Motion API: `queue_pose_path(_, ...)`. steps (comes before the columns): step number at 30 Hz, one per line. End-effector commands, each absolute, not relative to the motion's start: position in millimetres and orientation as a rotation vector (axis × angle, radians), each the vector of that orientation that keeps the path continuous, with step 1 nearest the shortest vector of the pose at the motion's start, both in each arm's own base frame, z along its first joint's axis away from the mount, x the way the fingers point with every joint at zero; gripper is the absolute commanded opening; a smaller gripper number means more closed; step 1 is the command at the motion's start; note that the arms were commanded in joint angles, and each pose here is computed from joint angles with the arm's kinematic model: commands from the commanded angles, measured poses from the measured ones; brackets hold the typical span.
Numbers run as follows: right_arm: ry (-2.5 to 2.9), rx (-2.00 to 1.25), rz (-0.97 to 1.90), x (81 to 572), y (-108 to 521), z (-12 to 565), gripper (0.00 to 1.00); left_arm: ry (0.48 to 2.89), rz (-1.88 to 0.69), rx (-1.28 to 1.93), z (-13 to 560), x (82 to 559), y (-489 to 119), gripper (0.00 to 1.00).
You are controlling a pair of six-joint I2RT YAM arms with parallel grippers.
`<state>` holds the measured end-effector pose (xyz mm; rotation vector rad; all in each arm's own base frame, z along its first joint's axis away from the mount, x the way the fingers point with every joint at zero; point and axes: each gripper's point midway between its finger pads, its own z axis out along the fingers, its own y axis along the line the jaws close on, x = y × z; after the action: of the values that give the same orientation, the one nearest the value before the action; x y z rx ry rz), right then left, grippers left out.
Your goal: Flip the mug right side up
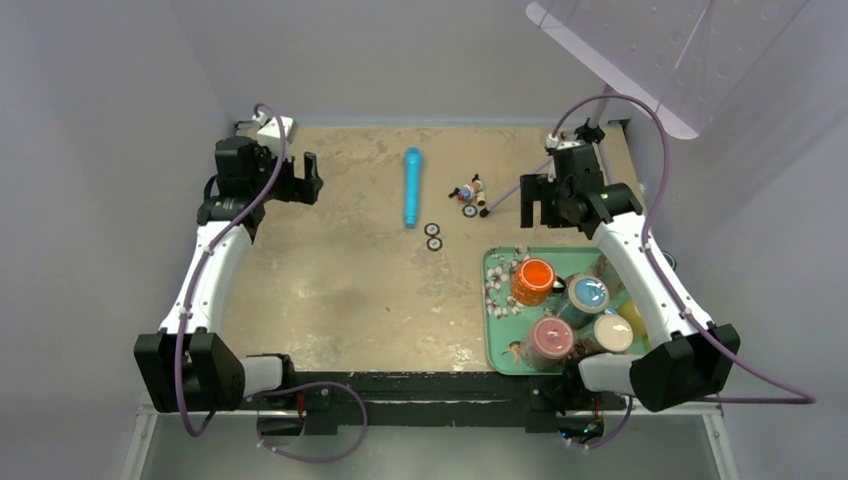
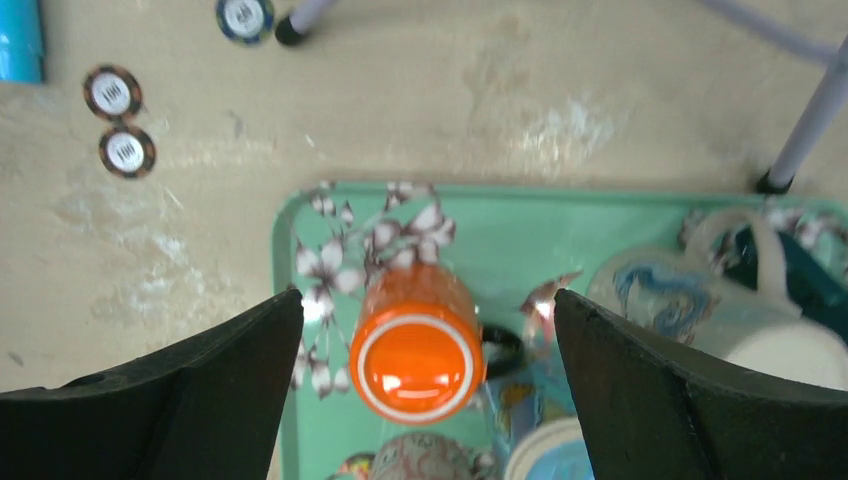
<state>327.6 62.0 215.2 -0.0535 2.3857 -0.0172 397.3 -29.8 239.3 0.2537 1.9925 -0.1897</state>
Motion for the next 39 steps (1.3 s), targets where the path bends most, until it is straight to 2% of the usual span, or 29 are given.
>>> queue_pose_path(1, 2.500, 0.248, 0.079, 279.6, 51.6, 204.7, 0.99, 2.212, -0.289, 0.295, 215.7, 350.2, -41.5, 0.99)
queue_pose_path(7, 2.523, 0.564, 0.289, 271.7, 70.2, 164.5, 0.99, 2.228, -0.314, 0.279, 223.7, 339.5, -44.2, 0.97)
queue_pose_path(9, 2.507, 0.734, 0.248, 270.9, 61.7, 157.8, 0.99, 2.233, -0.321, 0.274, 223.1, 338.2, -45.0, 0.96)
queue_pose_path(12, 2.480, 1.001, 0.140, 270.9, 47.3, 159.3, 0.99, 2.239, -0.331, 0.266, 221.8, 337.2, -46.0, 0.95)
queue_pose_path(18, 2.357, 1.346, 0.309, 277.2, 66.3, 167.4, 0.91, 2.236, -0.360, 0.265, 221.5, 335.7, -49.9, 0.94)
queue_pose_path(21, 2.235, 1.336, 0.378, 290.5, 66.9, 175.8, 0.86, 2.239, -0.361, 0.265, 218.8, 335.5, -49.9, 0.94)
queue_pose_path(23, 2.212, 1.332, 0.326, 289.8, 63.6, 174.5, 0.85, 2.241, -0.359, 0.268, 217.4, 335.0, -49.7, 0.94)
queue_pose_path(25, 2.238, 1.343, 0.255, 280.0, 58.1, 167.9, 0.88, 2.243, -0.356, 0.273, 217.1, 334.6, -49.3, 0.94)
queue_pose_path(28, 2.285, 1.345, 0.192, 263.8, 53.0, 150.8, 0.98, 2.248, -0.360, 0.270, 216.4, 335.0, -49.7, 0.94)
queue_pose_path(33, 2.375, 1.315, 0.017, 256.7, 40.6, 124.7, 0.99, 2.248, -0.377, 0.270, 215.9, 334.9, -51.6, 0.94)
queue_pose_path(39, 2.486, 1.287, 0.076, 259.5, 57.7, 90.7, 0.97, 2.239, -0.370, 0.288, 217.4, 333.7, -51.6, 0.94)
